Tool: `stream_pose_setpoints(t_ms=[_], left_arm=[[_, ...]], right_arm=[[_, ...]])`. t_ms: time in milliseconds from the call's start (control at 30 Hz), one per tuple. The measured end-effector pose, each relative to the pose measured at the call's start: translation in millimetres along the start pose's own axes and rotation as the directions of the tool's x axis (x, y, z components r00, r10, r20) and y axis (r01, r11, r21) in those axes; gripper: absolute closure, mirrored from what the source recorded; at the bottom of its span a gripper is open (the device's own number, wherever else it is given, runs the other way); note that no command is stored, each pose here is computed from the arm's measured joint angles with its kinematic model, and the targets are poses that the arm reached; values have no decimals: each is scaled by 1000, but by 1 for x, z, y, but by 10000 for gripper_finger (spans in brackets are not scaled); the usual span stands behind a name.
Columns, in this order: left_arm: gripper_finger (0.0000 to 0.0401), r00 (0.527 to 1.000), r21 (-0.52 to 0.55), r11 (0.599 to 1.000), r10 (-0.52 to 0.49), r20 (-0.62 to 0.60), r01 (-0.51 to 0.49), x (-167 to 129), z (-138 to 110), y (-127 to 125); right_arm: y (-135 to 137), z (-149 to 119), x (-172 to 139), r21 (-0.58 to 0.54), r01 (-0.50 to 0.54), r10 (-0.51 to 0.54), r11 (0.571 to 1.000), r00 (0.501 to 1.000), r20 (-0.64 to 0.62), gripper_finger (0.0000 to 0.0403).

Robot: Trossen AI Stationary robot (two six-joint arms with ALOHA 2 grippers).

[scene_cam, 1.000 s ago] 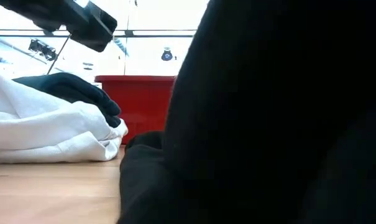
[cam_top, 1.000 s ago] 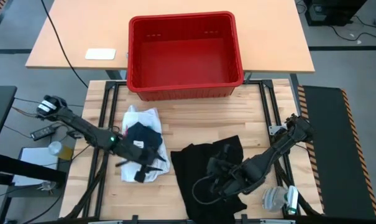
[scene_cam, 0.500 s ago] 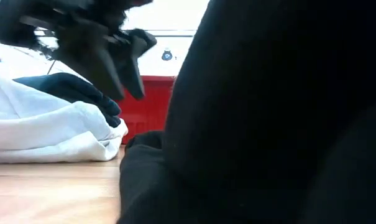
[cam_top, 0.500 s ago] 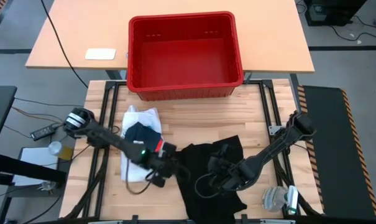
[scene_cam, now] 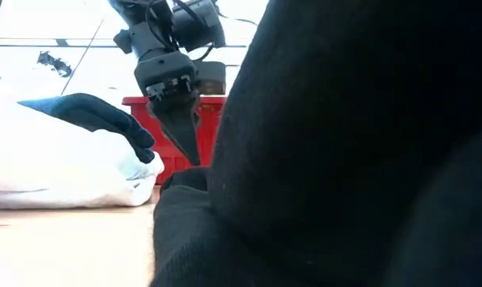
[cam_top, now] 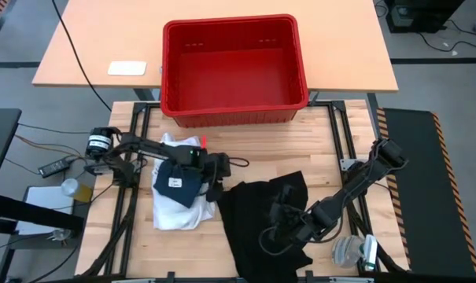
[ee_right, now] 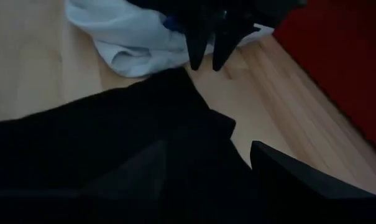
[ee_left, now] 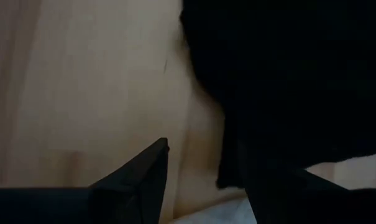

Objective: Fold laundry
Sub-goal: Fold the black shirt

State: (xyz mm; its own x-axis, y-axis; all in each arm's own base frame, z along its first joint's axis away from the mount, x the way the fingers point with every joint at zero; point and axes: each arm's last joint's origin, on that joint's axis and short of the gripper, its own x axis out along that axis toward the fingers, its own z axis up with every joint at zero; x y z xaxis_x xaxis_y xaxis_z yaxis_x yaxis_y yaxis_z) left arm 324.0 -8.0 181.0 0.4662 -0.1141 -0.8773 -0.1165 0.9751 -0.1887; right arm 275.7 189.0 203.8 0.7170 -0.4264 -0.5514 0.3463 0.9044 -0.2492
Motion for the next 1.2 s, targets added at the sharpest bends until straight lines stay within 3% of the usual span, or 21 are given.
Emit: stream_pose_setpoints(t_ms=[167, 300, 667, 933, 1133, 1200], left_arm=[[185, 998, -63, 998, -31, -57, 27, 15, -4, 1], [179, 993, -110, 992, -66, -98, 55, 26, -7, 2], [191, 990, -96, 994, -69, -120, 58, 32, -10, -3], [255, 990, 91, 996, -2, -144, 15, 41, -18, -22], [371, 991, 147, 989, 30, -130, -11, 41, -18, -24], [388, 991, 142, 990, 29, -128, -10, 38, -16, -22]], right_arm=[[-2, 2, 6, -41, -8, 8, 999, 1000, 0, 163], [-4, 10, 13, -143, -57, 58, 988, 998, -1, 163], [-23, 24, 37, -178, -76, 70, 981, 997, -40, 163], [-24, 27, 40, -158, -94, 89, 983, 995, -38, 163], [-25, 27, 40, -159, -89, 84, 983, 996, -38, 163], [-25, 27, 40, -164, -88, 83, 982, 996, -38, 163]])
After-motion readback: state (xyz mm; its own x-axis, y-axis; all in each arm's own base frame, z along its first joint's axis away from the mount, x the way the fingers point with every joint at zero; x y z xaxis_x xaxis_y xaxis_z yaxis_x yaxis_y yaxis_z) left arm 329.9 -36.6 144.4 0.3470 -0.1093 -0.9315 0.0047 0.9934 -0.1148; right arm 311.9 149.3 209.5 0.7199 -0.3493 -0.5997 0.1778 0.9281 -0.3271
